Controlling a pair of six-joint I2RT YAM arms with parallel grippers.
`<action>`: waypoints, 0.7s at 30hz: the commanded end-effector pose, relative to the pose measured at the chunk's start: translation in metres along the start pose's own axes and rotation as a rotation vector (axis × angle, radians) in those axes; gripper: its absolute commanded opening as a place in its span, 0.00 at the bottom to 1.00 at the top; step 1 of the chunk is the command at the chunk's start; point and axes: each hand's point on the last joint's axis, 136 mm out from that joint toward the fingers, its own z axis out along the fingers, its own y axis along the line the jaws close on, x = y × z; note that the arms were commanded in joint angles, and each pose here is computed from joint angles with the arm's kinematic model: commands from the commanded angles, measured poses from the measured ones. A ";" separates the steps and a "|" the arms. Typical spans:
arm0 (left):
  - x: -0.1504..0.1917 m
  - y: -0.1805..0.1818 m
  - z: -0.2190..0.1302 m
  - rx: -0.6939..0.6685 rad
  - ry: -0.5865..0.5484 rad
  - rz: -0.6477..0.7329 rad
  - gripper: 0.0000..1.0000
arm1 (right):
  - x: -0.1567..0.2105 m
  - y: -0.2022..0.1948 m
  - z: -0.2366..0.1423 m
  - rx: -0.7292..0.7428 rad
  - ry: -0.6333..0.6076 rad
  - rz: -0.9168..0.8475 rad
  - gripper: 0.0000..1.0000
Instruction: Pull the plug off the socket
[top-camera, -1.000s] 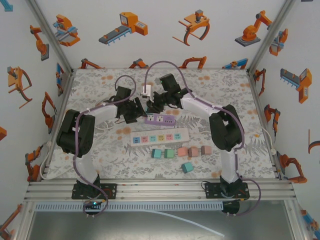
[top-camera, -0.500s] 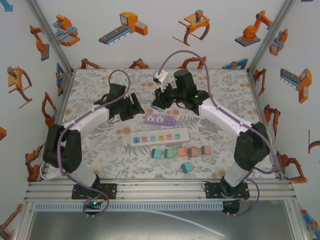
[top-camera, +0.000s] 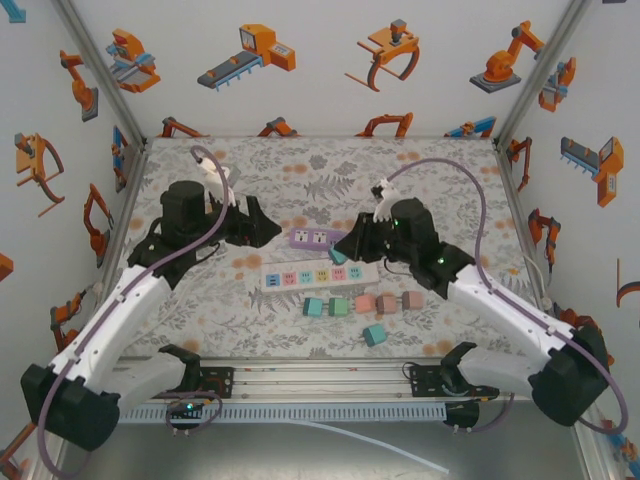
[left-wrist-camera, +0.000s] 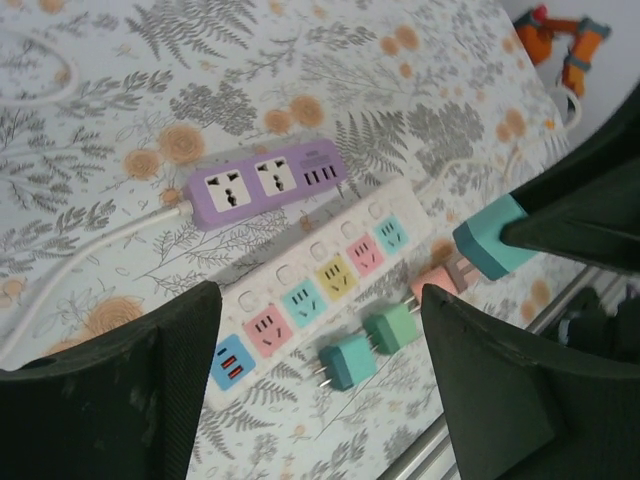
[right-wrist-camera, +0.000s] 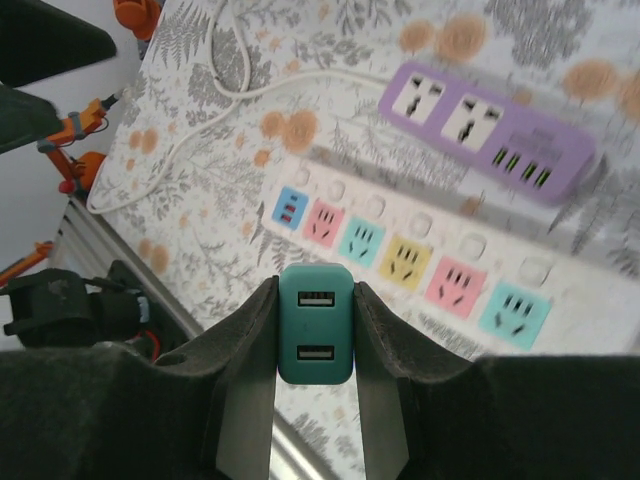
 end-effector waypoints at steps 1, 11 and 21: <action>0.016 -0.033 -0.021 0.155 0.018 0.255 0.78 | 0.014 0.002 -0.012 0.037 -0.056 0.144 0.23; 0.063 -0.085 -0.077 0.389 0.099 0.570 0.91 | 0.098 0.000 -0.022 0.113 -0.002 0.274 0.25; 0.111 -0.091 -0.088 0.486 0.127 0.750 0.97 | 0.162 -0.024 -0.002 0.182 0.068 0.292 0.29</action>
